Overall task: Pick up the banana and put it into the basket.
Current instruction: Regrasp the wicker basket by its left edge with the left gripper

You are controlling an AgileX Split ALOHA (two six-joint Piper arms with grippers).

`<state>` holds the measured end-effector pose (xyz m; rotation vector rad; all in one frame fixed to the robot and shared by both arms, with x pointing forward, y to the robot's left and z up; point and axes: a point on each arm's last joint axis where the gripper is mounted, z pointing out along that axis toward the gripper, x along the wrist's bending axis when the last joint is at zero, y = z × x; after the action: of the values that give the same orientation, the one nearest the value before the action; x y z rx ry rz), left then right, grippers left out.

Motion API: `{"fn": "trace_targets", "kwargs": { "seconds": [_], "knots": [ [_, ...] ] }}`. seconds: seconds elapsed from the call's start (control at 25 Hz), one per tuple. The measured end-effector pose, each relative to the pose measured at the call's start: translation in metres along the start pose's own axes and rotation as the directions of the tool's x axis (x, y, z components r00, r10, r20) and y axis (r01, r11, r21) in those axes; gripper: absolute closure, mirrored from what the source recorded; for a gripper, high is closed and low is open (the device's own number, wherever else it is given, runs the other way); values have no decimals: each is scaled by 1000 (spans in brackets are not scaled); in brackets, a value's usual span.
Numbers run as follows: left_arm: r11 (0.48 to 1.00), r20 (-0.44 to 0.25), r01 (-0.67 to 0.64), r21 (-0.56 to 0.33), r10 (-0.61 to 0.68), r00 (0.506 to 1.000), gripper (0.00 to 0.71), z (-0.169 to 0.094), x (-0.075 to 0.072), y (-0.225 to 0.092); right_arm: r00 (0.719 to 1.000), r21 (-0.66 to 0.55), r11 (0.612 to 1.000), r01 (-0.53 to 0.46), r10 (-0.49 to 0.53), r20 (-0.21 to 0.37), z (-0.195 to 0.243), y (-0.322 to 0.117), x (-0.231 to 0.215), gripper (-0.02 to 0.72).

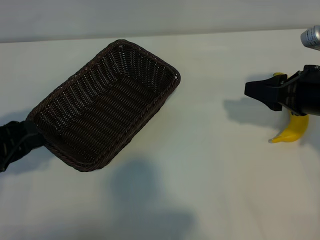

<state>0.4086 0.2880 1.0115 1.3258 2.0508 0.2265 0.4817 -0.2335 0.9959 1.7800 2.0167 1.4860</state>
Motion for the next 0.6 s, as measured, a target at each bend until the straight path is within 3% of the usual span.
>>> {"fn": "trace_targets", "kwargs": {
  "seconds": [0.2,0.6],
  "knots": [
    [1000,-11,23,11,-23,1000,152,5,1,1,1000,0,1000,1,-1,0,0,0,0,191],
    [994,-82,78,76,-72,994,152,40,11,6,1000,0,1000,1,-1,0,0,0,0,191]
  ]
}}
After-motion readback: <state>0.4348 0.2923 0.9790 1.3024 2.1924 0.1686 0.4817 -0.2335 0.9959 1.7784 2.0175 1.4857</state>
